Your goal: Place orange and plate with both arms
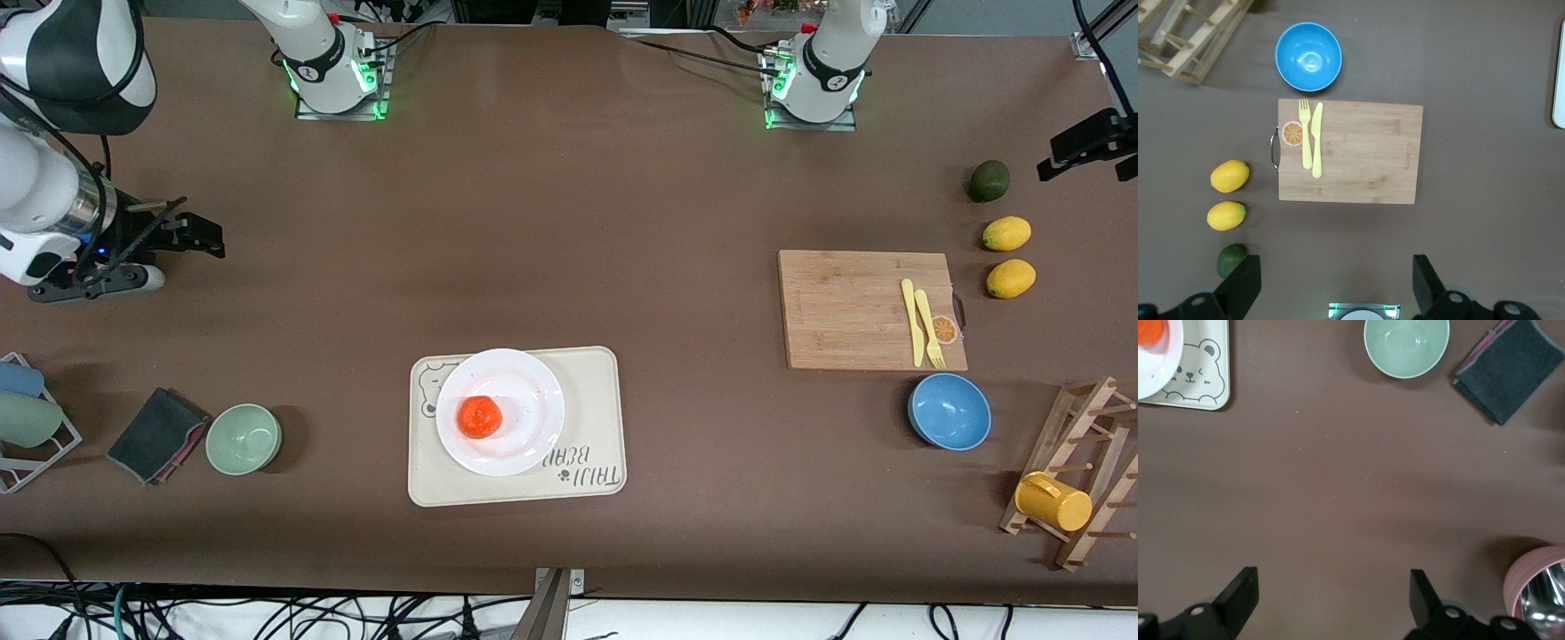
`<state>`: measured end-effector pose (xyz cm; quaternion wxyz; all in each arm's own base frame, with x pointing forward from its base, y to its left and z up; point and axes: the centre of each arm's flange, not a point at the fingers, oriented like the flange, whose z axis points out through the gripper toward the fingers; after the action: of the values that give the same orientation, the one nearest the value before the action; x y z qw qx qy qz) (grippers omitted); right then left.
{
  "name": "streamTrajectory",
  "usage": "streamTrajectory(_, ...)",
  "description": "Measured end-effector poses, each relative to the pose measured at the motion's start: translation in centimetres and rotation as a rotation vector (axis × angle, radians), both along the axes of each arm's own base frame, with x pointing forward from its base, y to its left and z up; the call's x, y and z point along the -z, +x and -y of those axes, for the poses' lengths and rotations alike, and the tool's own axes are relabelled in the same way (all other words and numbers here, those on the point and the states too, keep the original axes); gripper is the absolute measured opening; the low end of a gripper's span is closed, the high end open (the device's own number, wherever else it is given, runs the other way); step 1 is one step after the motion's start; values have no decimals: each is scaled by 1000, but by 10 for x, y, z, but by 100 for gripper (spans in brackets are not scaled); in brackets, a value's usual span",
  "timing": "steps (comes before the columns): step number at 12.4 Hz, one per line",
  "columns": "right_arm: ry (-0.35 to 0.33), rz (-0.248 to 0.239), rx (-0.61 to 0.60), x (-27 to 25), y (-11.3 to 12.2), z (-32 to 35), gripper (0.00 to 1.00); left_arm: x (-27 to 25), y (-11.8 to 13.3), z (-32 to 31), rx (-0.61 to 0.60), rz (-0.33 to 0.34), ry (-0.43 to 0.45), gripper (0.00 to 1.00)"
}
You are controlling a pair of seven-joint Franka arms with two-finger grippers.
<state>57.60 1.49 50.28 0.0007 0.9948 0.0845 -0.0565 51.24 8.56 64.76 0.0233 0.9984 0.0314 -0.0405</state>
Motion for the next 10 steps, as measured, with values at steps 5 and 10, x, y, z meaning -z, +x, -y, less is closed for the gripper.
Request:
streamTrajectory(5, 16, 2, 27, -20, -8, 3, 100, -8, -17, -9, -30, -69, 8, 100)
streamTrajectory(10, 18, 5, 40, -71, -22, 10, 100, 15, -6, -8, -35, -117, 9, 100)
